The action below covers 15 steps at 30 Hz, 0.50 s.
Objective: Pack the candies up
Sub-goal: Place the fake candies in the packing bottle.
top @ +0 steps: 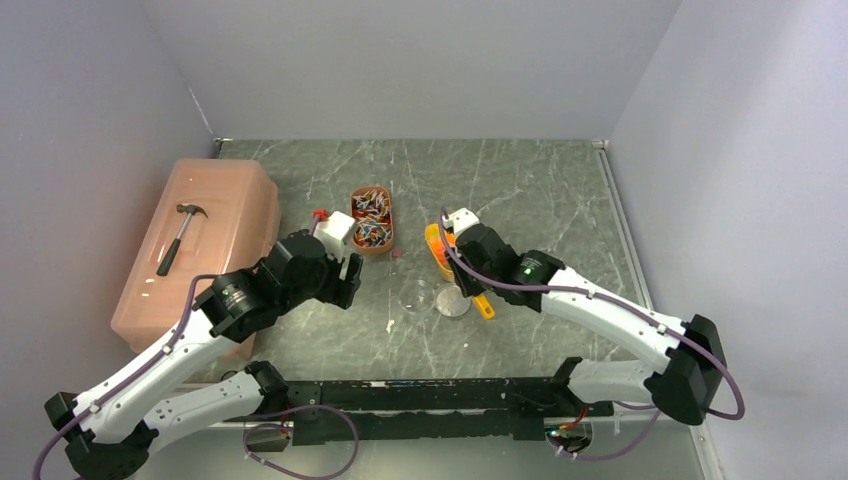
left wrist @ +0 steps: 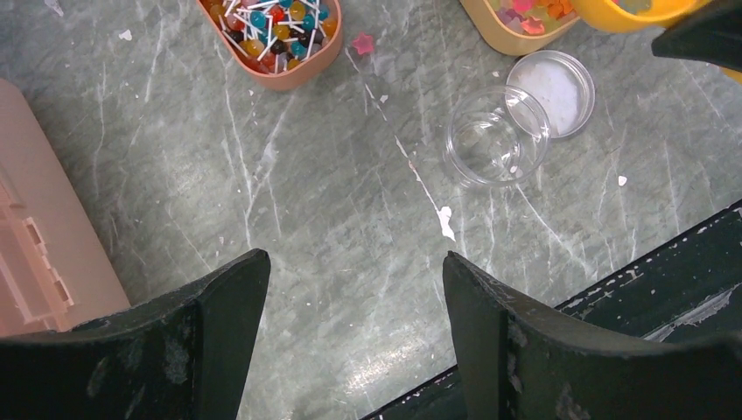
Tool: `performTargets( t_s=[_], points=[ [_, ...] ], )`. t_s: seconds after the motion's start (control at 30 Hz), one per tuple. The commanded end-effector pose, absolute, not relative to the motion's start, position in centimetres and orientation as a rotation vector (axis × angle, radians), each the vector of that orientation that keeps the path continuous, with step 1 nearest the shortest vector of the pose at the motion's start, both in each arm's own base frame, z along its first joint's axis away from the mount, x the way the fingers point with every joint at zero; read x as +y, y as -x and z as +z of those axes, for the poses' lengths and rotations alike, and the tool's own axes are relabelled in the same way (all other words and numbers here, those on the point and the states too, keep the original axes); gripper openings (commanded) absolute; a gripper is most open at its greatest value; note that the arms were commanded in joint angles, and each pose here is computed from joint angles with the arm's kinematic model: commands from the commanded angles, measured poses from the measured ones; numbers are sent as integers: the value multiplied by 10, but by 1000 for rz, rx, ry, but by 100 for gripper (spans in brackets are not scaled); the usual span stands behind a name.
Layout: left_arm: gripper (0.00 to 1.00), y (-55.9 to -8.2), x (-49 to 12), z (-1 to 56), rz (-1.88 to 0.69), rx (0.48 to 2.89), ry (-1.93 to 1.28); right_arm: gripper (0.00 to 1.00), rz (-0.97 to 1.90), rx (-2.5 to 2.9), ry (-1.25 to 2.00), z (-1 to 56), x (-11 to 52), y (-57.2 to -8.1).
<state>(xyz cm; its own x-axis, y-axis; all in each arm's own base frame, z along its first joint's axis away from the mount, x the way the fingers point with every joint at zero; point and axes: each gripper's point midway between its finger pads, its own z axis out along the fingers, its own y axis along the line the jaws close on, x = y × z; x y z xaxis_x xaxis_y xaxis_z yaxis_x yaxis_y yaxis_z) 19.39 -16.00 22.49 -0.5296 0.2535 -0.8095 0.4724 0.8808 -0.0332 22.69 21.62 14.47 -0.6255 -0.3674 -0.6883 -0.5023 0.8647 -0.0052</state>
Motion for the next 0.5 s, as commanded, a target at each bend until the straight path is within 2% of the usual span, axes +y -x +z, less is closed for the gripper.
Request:
performTargets(
  t_s=[0.0, 0.47],
  points=[
    [77, -194, -155, 231, -303, 2133, -490, 0, 277, 2228, 708, 168, 219, -216],
    [77, -192, -146, 245, -316, 2078, -440, 0, 351, 2361, 1087, 156, 221, -153]
  ],
)
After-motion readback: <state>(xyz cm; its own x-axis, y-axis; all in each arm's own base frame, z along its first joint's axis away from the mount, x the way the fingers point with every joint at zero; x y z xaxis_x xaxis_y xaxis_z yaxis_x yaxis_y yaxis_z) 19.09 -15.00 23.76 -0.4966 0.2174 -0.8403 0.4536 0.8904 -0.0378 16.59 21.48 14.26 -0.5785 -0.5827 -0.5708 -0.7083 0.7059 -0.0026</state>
